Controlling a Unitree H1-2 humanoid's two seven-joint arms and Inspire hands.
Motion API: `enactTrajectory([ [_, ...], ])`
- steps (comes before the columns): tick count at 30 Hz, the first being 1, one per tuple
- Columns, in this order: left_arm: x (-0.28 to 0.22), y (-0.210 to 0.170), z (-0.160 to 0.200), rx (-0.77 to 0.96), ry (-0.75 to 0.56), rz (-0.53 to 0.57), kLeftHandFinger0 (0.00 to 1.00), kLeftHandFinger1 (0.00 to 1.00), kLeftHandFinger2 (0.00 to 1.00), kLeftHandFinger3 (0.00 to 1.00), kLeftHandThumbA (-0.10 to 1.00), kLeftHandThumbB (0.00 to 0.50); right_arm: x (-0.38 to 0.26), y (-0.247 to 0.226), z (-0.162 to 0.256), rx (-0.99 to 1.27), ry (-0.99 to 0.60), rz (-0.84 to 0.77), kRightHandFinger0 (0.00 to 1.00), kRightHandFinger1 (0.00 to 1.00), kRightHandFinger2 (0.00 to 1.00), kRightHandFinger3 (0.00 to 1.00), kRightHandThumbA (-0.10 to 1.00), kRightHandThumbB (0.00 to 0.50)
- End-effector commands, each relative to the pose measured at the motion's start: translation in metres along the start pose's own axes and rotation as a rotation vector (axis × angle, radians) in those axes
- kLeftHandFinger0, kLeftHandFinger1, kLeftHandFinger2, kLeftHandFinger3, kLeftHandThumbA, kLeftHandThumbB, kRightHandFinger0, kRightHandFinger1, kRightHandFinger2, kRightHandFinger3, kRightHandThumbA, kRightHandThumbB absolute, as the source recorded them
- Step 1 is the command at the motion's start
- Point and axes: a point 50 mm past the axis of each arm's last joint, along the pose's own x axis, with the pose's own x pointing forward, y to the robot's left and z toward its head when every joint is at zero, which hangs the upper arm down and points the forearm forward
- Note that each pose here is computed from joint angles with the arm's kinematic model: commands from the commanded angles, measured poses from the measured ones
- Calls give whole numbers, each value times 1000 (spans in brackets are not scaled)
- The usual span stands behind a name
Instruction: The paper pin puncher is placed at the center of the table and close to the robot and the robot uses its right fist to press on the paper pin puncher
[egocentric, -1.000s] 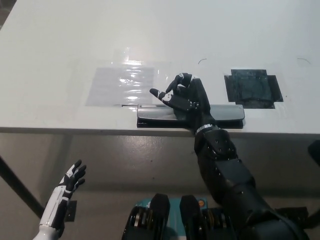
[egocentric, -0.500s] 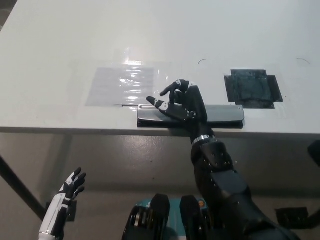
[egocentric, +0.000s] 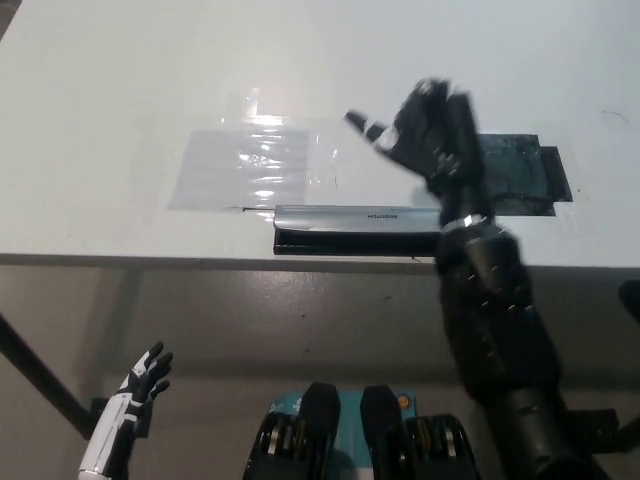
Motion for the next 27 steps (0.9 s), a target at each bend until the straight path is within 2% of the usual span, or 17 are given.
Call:
enactTrajectory([
  [1, 11, 4, 17, 17, -79, -13, 1000, 1000, 1000, 1000, 1000, 204, 49, 36, 239, 134, -452, 214, 0, 0, 0, 0, 1000, 236],
  [5, 11, 6, 18, 16, -72, -13, 1000, 1000, 1000, 1000, 1000, 218, 15, 19, 255, 59, -502, 221, 0, 0, 0, 0, 1000, 216],
  [8, 10, 7, 18, 20, -74, -14, 1000, 1000, 1000, 1000, 1000, 197, -27, -10, 260, -47, -545, 198, 0, 0, 0, 0, 1000, 200],
  [9, 11, 8, 17, 19, -78, -17, 1000, 1000, 1000, 1000, 1000, 190, -48, -24, 263, -88, -565, 179, 0, 0, 0, 0, 1000, 218],
  [10, 12, 9, 18, 20, -81, -16, 1000, 1000, 1000, 1000, 1000, 185, -58, -32, 265, -115, -573, 173, 89, 0, 0, 0, 1000, 224],
  [11, 13, 12, 20, 26, -82, -16, 1000, 1000, 1000, 1000, 1000, 179, -85, -46, 269, -160, -582, 152, 10, 0, 0, 0, 1000, 212],
  [13, 15, 13, 21, 25, -74, -15, 1000, 1000, 1000, 1000, 1000, 200, -129, -70, 274, -224, -585, 117, 0, 0, 0, 0, 1000, 213],
  [14, 16, 15, 22, 30, -74, -14, 1000, 1000, 1000, 1000, 1000, 182, -144, -77, 274, -235, -584, 118, 0, 0, 0, 0, 1000, 207],
  [15, 16, 14, 22, 33, -73, -15, 1000, 1000, 1000, 1000, 1000, 153, -163, -88, 272, -238, -567, 143, 0, 0, 0, 0, 1000, 216],
  [17, 18, 17, 23, 34, -77, -14, 1000, 1000, 1000, 1000, 1000, 141, -193, -99, 265, -223, -504, 168, 0, 0, 0, 0, 1000, 238],
  [18, 20, 16, 22, 33, -80, -13, 1000, 1000, 1000, 1000, 1000, 152, -219, -108, 257, -244, -442, 161, 0, 0, 0, 0, 1000, 215],
  [19, 21, 16, 23, 32, -79, -13, 1000, 1000, 1000, 1000, 1000, 152, -238, -111, 247, -276, -439, 140, 0, 0, 0, 10, 1000, 156],
  [21, 22, 15, 23, 35, -76, -16, 1000, 1000, 1000, 1000, 1000, 155, -256, -114, 236, -334, -427, 124, 0, 0, 0, 27, 1000, 122],
  [23, 23, 15, 23, 43, -74, -18, 1000, 1000, 1000, 1000, 1000, 164, -282, -118, 213, -319, -292, 79, 0, 0, 0, 0, 1000, 186],
  [25, 25, 16, 22, 50, -98, -14, 1000, 1000, 1000, 1000, 1000, 161, -307, -124, 172, -262, -162, 40, 0, 0, 21, 1, 1000, 123],
  [26, 26, 17, 22, 49, -98, -11, 1000, 1000, 1000, 1000, 1000, 167, -311, -125, 162, -238, -117, 32, 4, 0, 8, 0, 1000, 135],
  [27, 26, 17, 22, 45, -96, -10, 1000, 1000, 1000, 1000, 1000, 166, -319, -127, 142, -185, -26, 6, 100, 116, 115, 134, 1000, 137],
])
